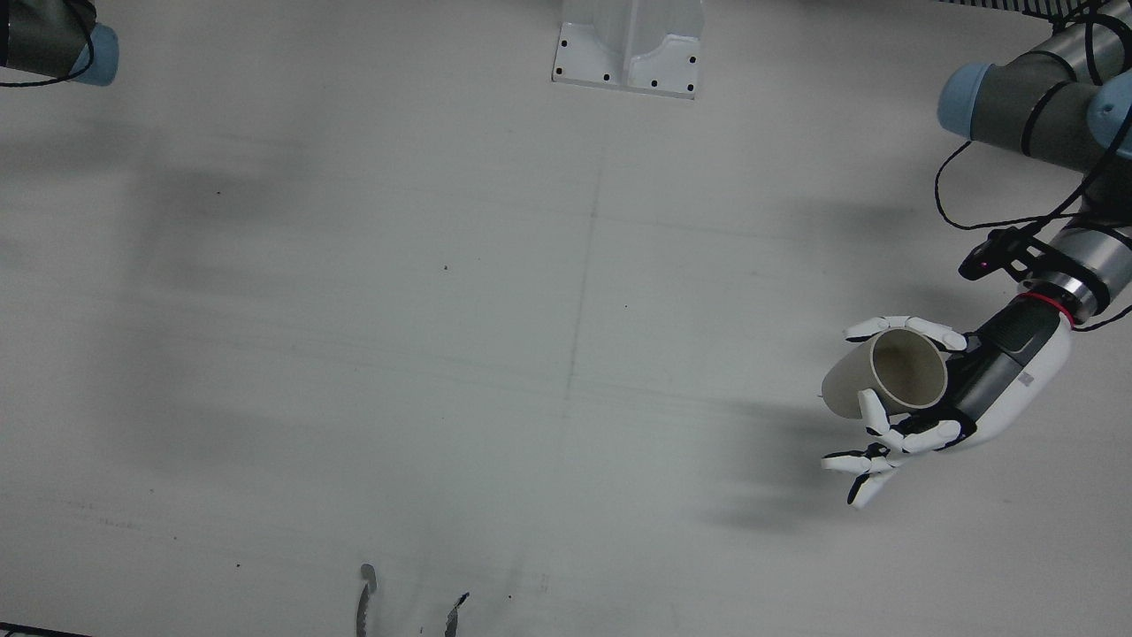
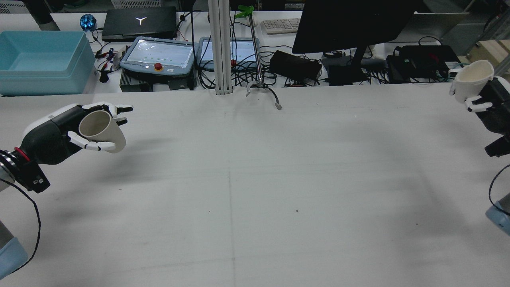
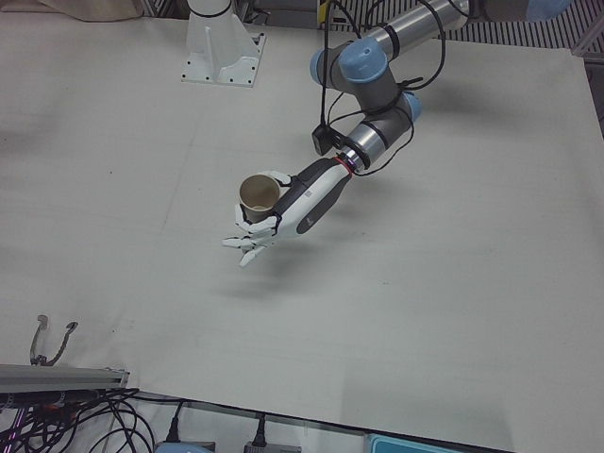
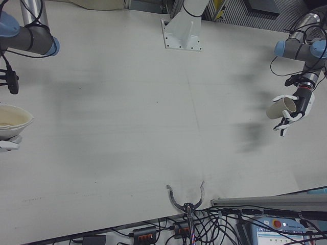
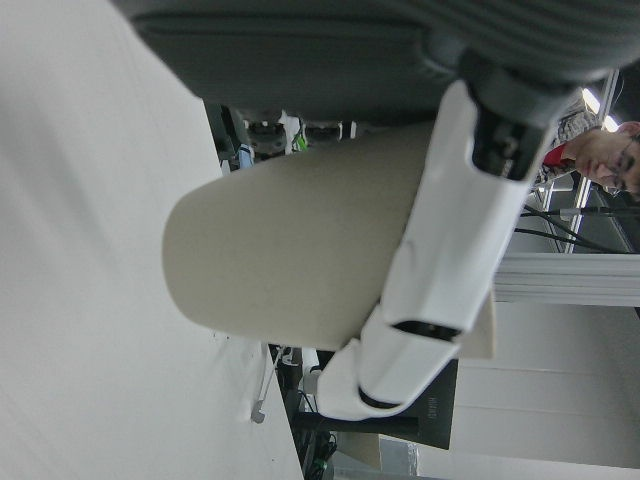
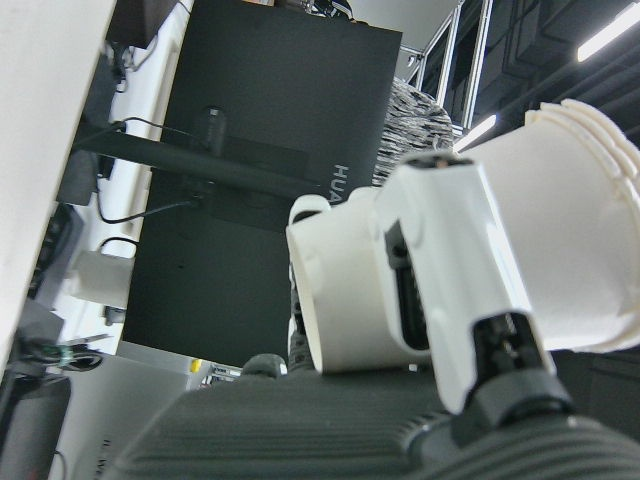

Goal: Pour water

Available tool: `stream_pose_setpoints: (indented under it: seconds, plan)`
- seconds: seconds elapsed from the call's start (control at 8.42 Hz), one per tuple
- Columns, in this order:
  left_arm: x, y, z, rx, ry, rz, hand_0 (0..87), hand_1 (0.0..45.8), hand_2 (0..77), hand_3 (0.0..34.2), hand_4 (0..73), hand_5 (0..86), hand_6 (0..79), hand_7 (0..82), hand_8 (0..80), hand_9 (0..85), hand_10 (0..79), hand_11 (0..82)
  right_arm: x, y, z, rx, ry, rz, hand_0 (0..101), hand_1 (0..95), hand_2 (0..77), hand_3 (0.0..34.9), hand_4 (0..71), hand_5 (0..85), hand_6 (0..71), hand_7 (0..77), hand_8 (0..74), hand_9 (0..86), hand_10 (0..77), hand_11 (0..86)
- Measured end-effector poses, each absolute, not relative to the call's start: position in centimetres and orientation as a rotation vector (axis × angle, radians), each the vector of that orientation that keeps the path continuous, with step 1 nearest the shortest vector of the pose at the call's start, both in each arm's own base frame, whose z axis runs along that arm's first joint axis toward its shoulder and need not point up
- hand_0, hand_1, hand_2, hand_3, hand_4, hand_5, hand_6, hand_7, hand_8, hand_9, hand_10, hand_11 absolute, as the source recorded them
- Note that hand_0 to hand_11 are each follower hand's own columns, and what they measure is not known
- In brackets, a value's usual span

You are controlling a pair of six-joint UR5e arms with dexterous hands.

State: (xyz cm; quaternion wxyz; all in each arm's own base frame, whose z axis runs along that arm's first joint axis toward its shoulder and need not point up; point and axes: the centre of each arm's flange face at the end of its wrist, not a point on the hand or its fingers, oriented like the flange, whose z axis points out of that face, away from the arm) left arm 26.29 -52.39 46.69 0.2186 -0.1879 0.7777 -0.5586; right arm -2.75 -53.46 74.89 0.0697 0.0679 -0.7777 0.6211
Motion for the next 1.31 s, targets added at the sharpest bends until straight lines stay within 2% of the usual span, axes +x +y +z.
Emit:
stream_pose_setpoints:
  seconds: [0.24, 0.36, 0.71, 0.83, 0.95, 1.07, 1.19, 1.31]
  plan:
    - [25.0, -51.9, 51.4, -0.446, 2.151, -1.535, 80.3, 31.1, 26.2, 0.2, 31.1, 54.0, 19.1, 19.1, 5.4, 3.8, 9.3, 16.9, -1.6, -50.1, 85.1, 0.181, -2.297, 1.919, 80, 33.8, 77.4, 0.0, 31.6, 20.2, 48.0, 50.2, 41.5, 52.9, 0.0, 0.5]
    - [24.0, -52.1, 52.8, -0.397, 2.156, -1.528, 80.3, 31.1, 26.2, 0.1, 31.1, 54.0, 19.1, 18.0, 6.0, 3.8, 9.3, 17.5, -1.4, -49.3, 88.1, 0.184, -2.267, 1.94, 74, 33.3, 77.4, 0.0, 39.3, 19.6, 48.0, 50.2, 42.5, 52.9, 0.0, 0.5]
    - [22.7, -52.4, 55.7, -0.324, 2.16, -1.521, 80.5, 31.1, 26.2, 0.1, 31.1, 54.0, 19.1, 18.0, 6.0, 3.8, 9.3, 18.0, -1.3, -48.6, 92.3, 0.203, -2.185, 1.987, 68, 33.3, 77.4, 0.0, 38.2, 19.6, 51.3, 48.5, 43.6, 52.4, 0.0, 0.5]
    - [22.6, -52.5, 56.5, -0.306, 2.16, -1.512, 80.5, 31.1, 26.2, 0.1, 31.1, 54.0, 17.5, 18.0, 6.0, 3.8, 9.3, 18.0, -1.2, -48.5, 92.6, 0.205, -2.178, 1.99, 69, 33.3, 77.4, 0.0, 35.5, 19.6, 51.3, 48.5, 43.6, 52.4, 0.0, 0.5]
    - [22.6, -52.4, 57.6, -0.288, 2.154, -1.506, 80.4, 31.1, 26.2, 0.1, 30.5, 53.5, 16.9, 18.0, 6.0, 3.8, 9.3, 18.0, -1.1, -48.4, 92.6, 0.202, -2.181, 1.99, 69, 33.3, 77.4, 0.0, 28.4, 12.5, 47.5, 50.2, 43.6, 52.4, 0.0, 0.5]
    - [22.6, -52.3, 59.5, -0.275, 2.146, -1.505, 80.4, 31.1, 26.2, 0.1, 31.1, 53.5, 17.5, 18.0, 6.0, 3.8, 9.3, 18.0, -0.7, -48.8, 92.0, 0.201, -2.204, 1.983, 59, 32.7, 77.4, 0.0, 17.5, 8.2, 41.5, 49.6, 43.6, 52.4, 0.0, 0.5]
    - [22.6, -52.4, 61.5, -0.268, 2.135, -1.51, 80.4, 31.1, 26.2, 0.1, 31.1, 53.5, 17.5, 18.0, 6.0, 3.8, 9.3, 18.0, 0.1, -49.0, 91.1, 0.204, -2.236, 1.97, 53, 4.9, 77.4, 9.1, 0.0, 4.4, 16.4, 30.0, 46.4, 54.0, 0.0, 0.5]
    - [22.7, -52.4, 63.2, -0.263, 2.126, -1.516, 80.3, 31.1, 26.7, 0.0, 31.1, 54.0, 18.0, 18.0, 6.0, 3.8, 9.3, 18.0, 1.2, -49.0, 90.0, 0.21, -2.27, 1.951, 53, 4.9, 77.4, 9.1, 0.0, 4.4, 16.4, 30.0, 46.4, 54.0, 0.0, 0.5]
